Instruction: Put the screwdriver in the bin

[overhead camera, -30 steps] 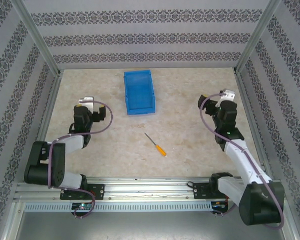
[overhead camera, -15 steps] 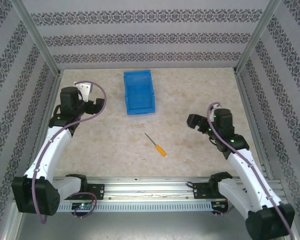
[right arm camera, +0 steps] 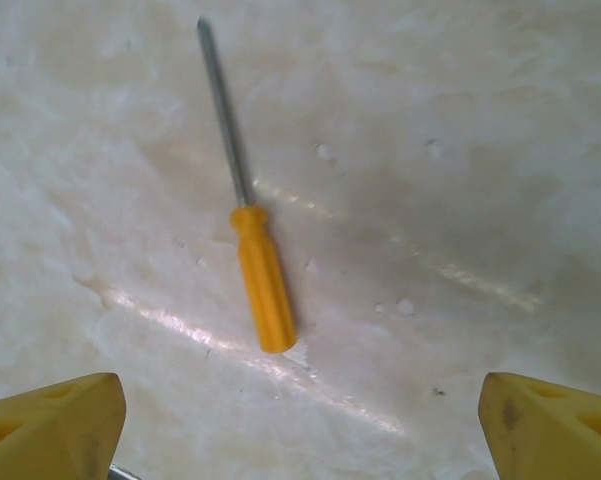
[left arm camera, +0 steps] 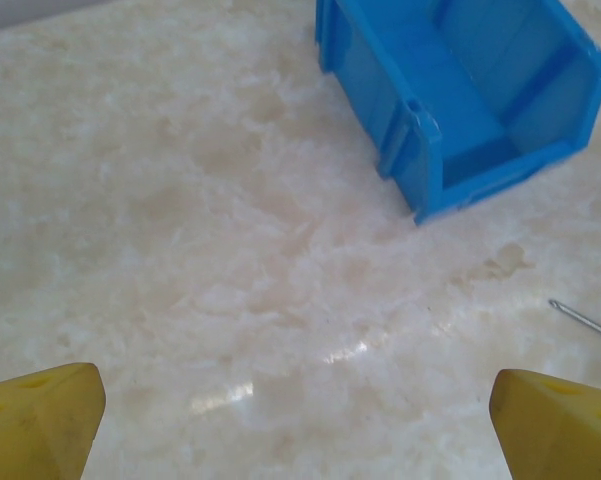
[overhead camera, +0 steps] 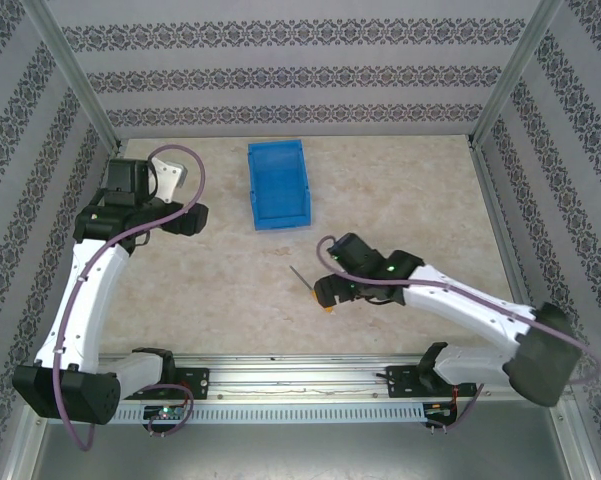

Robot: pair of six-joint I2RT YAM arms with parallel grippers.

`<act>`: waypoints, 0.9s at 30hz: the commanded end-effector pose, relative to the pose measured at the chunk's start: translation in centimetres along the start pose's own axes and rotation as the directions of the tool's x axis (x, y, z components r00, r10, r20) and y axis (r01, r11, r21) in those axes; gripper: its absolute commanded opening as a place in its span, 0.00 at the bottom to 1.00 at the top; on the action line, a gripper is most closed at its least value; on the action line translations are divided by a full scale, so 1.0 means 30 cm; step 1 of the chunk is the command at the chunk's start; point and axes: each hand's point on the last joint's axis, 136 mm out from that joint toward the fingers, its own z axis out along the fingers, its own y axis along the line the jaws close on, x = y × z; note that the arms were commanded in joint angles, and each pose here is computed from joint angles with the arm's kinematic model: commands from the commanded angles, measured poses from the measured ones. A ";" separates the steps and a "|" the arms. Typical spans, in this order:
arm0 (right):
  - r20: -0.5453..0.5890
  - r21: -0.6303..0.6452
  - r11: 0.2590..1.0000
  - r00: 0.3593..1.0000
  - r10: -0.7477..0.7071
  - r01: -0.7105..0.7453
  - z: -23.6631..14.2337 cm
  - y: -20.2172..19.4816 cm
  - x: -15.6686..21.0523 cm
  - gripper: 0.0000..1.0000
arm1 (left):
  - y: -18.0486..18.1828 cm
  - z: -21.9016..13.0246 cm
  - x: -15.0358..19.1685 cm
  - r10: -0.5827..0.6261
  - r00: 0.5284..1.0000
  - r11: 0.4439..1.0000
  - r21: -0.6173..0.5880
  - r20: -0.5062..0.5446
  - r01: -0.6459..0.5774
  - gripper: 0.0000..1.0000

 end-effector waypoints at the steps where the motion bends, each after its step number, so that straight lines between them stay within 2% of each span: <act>1: -0.028 -0.007 1.000 0.999 -0.019 0.019 0.035 0.035 0.000 0.89 | -0.055 -0.052 0.052 0.006 0.998 0.998 0.067 -0.058 -0.002 0.99; 4: -0.048 -0.025 0.999 0.998 -0.027 0.026 0.072 0.065 0.003 0.83 | -0.057 -0.068 0.073 0.020 0.997 0.998 0.064 -0.071 -0.015 0.99; 10: -0.085 0.029 0.999 0.996 -0.040 0.042 0.121 0.058 0.001 0.82 | -0.054 -0.095 0.100 0.033 0.996 0.998 0.048 -0.087 -0.029 0.99; 12: -0.114 0.046 0.998 0.993 -0.041 0.046 0.141 0.056 0.007 0.77 | -0.061 -0.103 0.108 0.036 0.994 0.998 0.059 -0.102 -0.030 0.99; 16: -0.139 0.078 0.996 0.990 -0.028 0.039 0.184 0.047 0.014 0.77 | -0.063 -0.114 0.116 0.034 0.993 0.998 0.060 -0.114 -0.027 0.99; 20: -0.168 0.086 0.996 0.986 -0.023 0.038 0.218 0.052 0.031 0.76 | -0.067 -0.127 0.115 0.038 0.994 0.998 0.061 -0.102 -0.032 0.99; 22: -0.190 0.086 0.996 0.982 -0.022 0.039 0.236 0.054 0.045 0.71 | -0.070 -0.128 0.118 0.042 0.994 0.997 0.066 -0.100 -0.036 0.99; 27: -0.233 0.100 0.994 0.972 -0.023 0.048 0.280 0.052 0.077 0.70 | -0.073 -0.116 0.137 0.046 0.993 0.997 0.073 -0.112 -0.038 0.99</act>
